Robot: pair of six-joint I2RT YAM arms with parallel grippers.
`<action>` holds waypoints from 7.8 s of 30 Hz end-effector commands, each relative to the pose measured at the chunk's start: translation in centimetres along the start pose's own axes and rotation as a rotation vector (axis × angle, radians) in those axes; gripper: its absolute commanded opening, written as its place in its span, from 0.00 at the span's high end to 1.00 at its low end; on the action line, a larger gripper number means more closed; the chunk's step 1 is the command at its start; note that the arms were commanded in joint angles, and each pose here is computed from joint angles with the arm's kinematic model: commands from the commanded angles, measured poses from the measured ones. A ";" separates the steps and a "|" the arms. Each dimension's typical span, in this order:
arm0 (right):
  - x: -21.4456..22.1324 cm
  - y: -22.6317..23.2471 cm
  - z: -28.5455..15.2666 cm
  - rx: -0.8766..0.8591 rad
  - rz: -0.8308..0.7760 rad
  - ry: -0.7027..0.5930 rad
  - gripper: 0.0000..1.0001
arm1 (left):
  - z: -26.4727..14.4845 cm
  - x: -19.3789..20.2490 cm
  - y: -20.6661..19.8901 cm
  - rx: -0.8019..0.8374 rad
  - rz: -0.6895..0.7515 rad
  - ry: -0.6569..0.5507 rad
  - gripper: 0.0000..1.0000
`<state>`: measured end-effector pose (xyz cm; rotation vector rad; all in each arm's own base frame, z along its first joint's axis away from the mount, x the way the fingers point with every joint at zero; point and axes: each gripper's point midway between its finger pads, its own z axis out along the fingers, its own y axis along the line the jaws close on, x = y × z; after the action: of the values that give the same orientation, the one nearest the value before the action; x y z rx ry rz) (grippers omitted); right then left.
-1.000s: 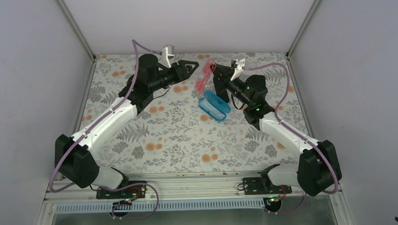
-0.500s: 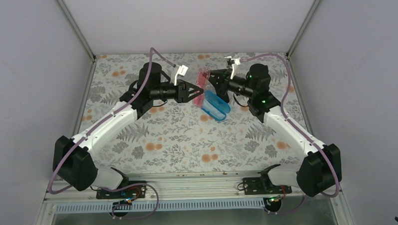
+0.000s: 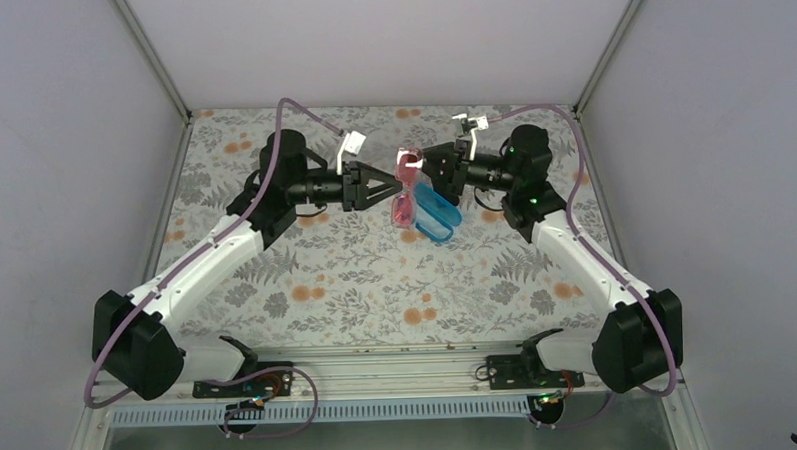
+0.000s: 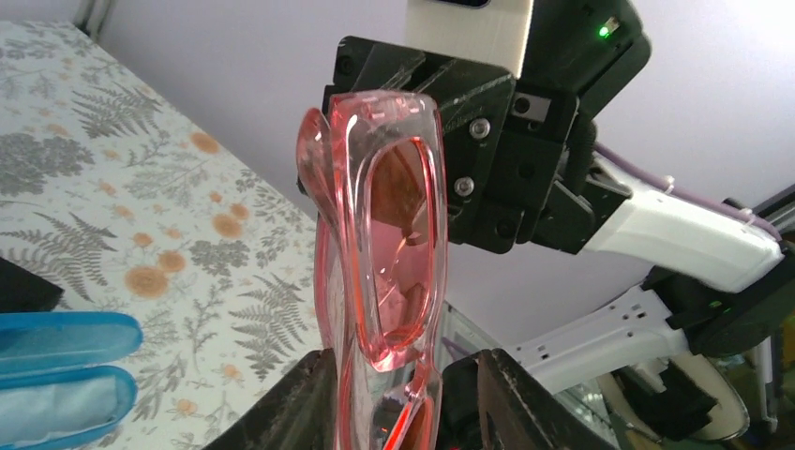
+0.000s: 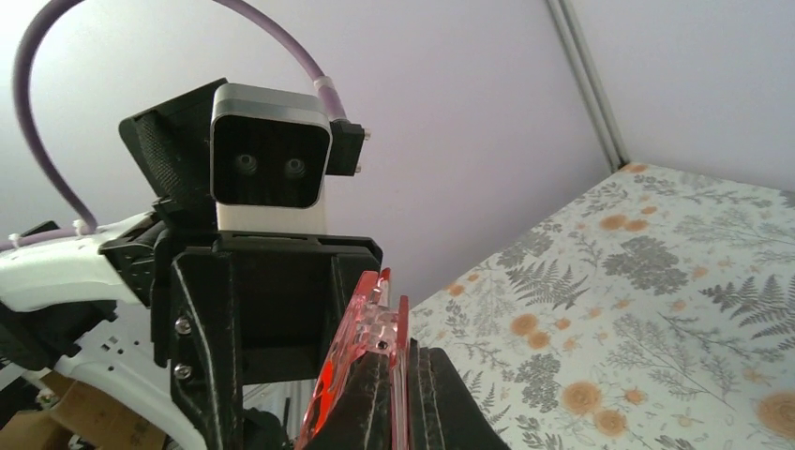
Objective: Organize the sunglasses
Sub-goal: Place the sunglasses in the sunglasses case.
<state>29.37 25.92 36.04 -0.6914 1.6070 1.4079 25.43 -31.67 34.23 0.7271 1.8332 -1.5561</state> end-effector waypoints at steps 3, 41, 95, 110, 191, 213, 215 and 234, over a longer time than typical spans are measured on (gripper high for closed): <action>-0.6 1.9 -0.2 -0.094 -0.017 0.007 0.96 | -0.6 -1.2 -1.5 0.061 -0.025 -0.058 0.70; 0.6 2.6 -0.7 -0.134 0.007 0.022 0.94 | -0.7 -1.0 -2.2 0.175 -0.062 -0.087 0.98; 20.1 -14.6 -17.9 1.207 0.534 -0.050 0.59 | 10.2 7.0 23.6 -0.530 -1.058 -0.510 0.98; 20.4 -14.6 -17.8 1.200 0.526 -0.037 0.59 | 10.9 7.9 24.1 -0.494 -1.031 -0.546 0.98; 23.2 -16.4 -7.7 0.952 0.169 0.316 0.86 | 6.7 13.9 20.3 -0.348 -0.941 -0.333 0.98; 22.9 -16.1 -6.8 1.183 -0.023 0.370 0.85 | 6.1 14.5 21.4 -0.372 -0.912 -0.221 0.98; 23.1 -16.1 -6.6 1.190 -0.033 0.377 0.85 | 6.1 14.3 21.4 -0.365 -0.899 -0.213 0.98; 23.3 -15.7 -5.9 1.191 -0.051 0.386 0.86 | 6.3 14.6 24.6 -0.419 -0.900 -0.171 0.98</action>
<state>29.52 19.54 6.84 -0.2882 2.3364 0.1085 34.14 -33.20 6.04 -0.5410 2.3960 -1.5418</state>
